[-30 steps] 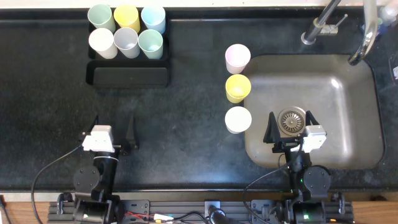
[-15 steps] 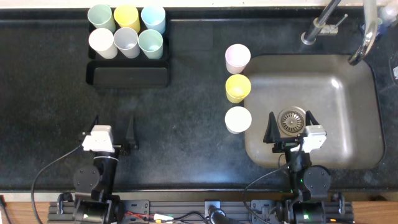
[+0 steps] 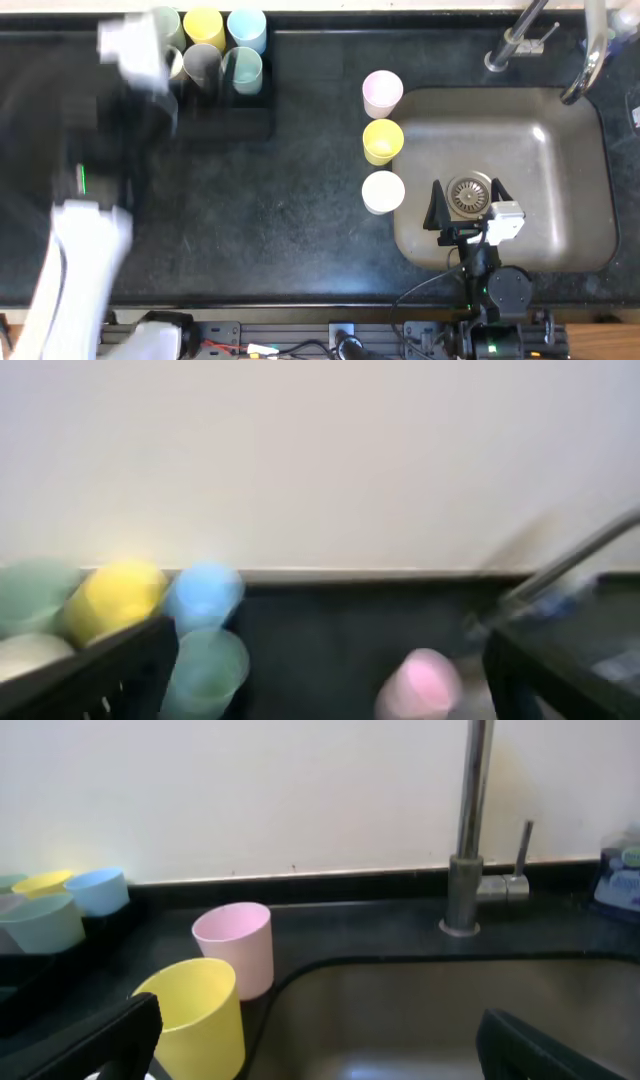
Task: Store Cups
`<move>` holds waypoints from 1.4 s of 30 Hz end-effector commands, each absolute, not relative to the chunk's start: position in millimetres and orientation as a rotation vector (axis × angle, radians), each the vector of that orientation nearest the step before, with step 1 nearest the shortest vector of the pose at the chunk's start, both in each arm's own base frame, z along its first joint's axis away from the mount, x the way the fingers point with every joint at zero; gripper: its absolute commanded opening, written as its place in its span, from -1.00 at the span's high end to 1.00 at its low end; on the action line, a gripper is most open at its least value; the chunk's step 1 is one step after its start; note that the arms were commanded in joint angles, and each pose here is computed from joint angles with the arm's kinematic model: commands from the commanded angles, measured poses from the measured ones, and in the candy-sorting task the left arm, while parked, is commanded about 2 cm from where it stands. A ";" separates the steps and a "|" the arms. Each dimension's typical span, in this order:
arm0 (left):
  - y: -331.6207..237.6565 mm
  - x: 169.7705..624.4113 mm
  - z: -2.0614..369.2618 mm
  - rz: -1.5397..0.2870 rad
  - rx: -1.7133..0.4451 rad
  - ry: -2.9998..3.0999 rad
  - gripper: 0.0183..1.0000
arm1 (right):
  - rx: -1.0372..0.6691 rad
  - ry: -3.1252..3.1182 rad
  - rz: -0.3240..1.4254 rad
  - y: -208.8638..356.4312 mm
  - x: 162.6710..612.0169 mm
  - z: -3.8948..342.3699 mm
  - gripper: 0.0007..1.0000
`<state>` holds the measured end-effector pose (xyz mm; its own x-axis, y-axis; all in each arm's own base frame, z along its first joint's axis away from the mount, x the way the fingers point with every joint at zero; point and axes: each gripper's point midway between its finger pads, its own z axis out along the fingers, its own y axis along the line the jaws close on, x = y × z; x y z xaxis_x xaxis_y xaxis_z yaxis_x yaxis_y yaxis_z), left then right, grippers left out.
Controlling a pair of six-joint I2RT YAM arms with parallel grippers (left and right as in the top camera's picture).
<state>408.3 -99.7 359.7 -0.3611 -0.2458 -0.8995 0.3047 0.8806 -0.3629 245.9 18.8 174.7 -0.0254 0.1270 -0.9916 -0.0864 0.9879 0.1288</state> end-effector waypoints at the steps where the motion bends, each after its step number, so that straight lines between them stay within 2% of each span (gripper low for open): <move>1: -214.0 498.8 369.8 -0.855 0.222 2.048 -1.00 | 0.037 1.584 0.161 17.0 246.2 171.8 -0.99; 3: -258.5 519.7 342.6 -0.853 0.253 2.169 -1.00 | 0.037 1.584 0.161 17.0 246.2 171.8 -1.00; 6: -277.7 525.5 292.2 -0.746 0.176 2.337 -1.00 | 0.037 1.584 0.161 17.0 246.2 171.8 -1.00; 9: -288.5 511.7 240.7 -0.644 0.102 2.511 -1.00 | 0.037 1.584 0.161 17.0 246.2 171.8 -1.00; 12: -298.3 495.4 206.6 -0.535 0.068 2.620 -1.00 | 0.037 1.585 0.161 17.1 246.2 171.8 -1.00; 16: -311.1 495.5 178.7 -0.419 -0.004 2.638 -1.00 | 0.037 1.585 0.161 17.1 246.2 171.8 -0.99; 24: -309.4 481.0 121.0 -0.350 -0.096 2.802 -1.00 | 0.037 1.584 0.161 17.0 246.2 171.8 -1.00; 34: -314.0 474.7 94.6 -0.352 -0.088 2.869 -1.00 | 0.037 1.584 0.161 17.0 246.2 171.8 -0.99; 35: -314.0 474.7 94.6 -0.350 -0.087 2.869 -0.85 | 0.037 1.584 0.161 17.0 246.2 171.8 -1.00; 36: -313.9 475.0 94.6 -0.349 -0.087 2.867 -0.42 | 0.037 1.584 0.161 17.0 246.2 171.8 -1.00; 37: -313.5 475.6 94.8 -0.345 -0.088 2.864 0.29 | 0.037 1.584 0.161 17.0 246.2 171.8 -1.00; 38: -313.3 476.5 95.0 -0.342 -0.088 2.860 0.74 | 0.038 1.584 0.161 17.0 246.2 171.8 -1.00; 39: -313.1 476.8 95.0 -0.340 -0.089 2.859 0.90 | 0.037 1.584 0.161 17.0 246.2 171.8 -1.00; 40: -313.5 477.4 95.5 -0.343 -0.088 2.856 0.96 | 0.038 1.584 0.161 17.0 246.2 171.8 -1.00; 42: -314.5 479.0 96.2 -0.349 -0.088 2.848 0.96 | 0.037 1.585 0.161 17.0 246.2 171.7 -0.99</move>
<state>474.4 -312.5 95.6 -0.9663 -0.0822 -0.2441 -0.0227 0.9712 -0.2373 245.8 18.8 175.1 -0.0239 0.1271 -0.9916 -0.0866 0.9879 0.1287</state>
